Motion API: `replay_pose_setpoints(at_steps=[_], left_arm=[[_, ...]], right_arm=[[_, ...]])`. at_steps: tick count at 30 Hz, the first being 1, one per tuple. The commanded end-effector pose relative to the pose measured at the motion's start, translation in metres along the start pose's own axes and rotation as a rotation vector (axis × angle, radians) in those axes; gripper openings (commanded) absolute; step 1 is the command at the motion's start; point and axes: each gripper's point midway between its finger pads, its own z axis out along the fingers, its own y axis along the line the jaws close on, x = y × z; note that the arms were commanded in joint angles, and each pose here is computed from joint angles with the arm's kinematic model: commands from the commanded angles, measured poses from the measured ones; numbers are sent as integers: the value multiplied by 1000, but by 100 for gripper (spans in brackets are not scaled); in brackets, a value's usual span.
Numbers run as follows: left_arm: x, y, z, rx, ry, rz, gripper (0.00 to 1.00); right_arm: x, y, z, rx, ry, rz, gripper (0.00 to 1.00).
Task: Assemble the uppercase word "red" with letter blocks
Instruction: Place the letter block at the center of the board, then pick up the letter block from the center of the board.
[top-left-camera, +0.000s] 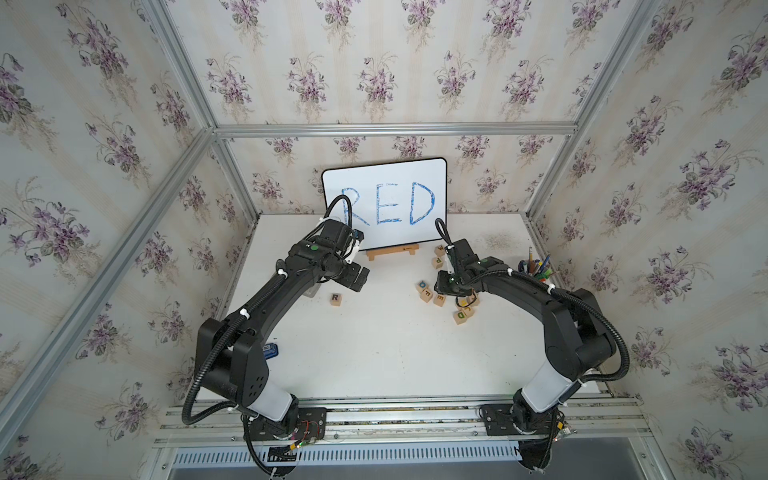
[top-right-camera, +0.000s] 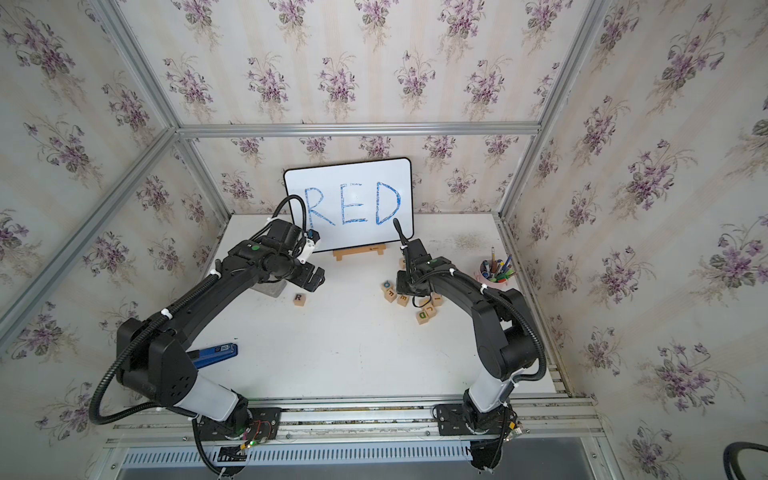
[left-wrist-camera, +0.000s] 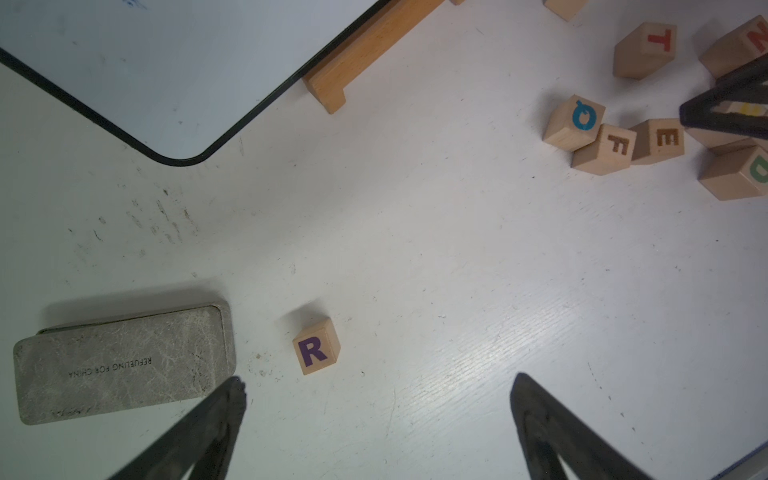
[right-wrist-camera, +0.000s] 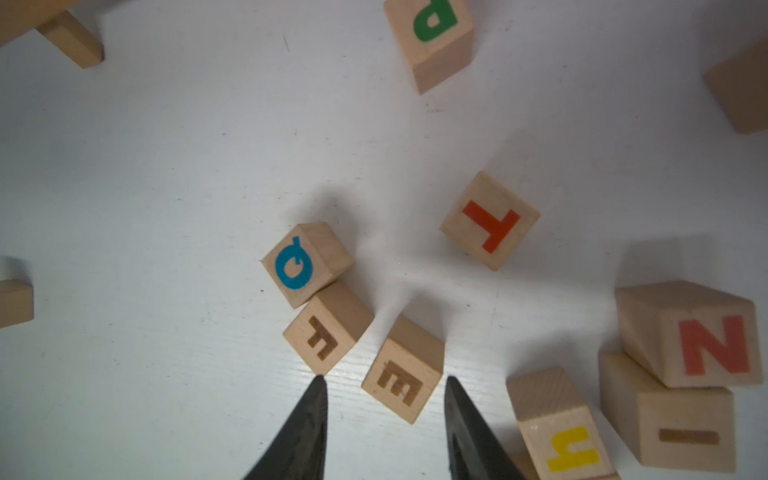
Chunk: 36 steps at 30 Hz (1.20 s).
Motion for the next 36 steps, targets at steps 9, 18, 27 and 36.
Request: replay_pose_setpoints(at_steps=[9, 18, 27, 36], left_arm=[[10, -18, 4, 79, 29, 57, 99], [10, -19, 2, 78, 22, 63, 99], [10, -21, 3, 87, 24, 64, 99], [10, -22, 0, 93, 17, 56, 99]], right_arm=[[12, -8, 13, 47, 37, 46, 45], [15, -7, 24, 63, 62, 44, 46], [20, -18, 26, 133, 75, 31, 43], [21, -20, 31, 148, 95, 15, 37]])
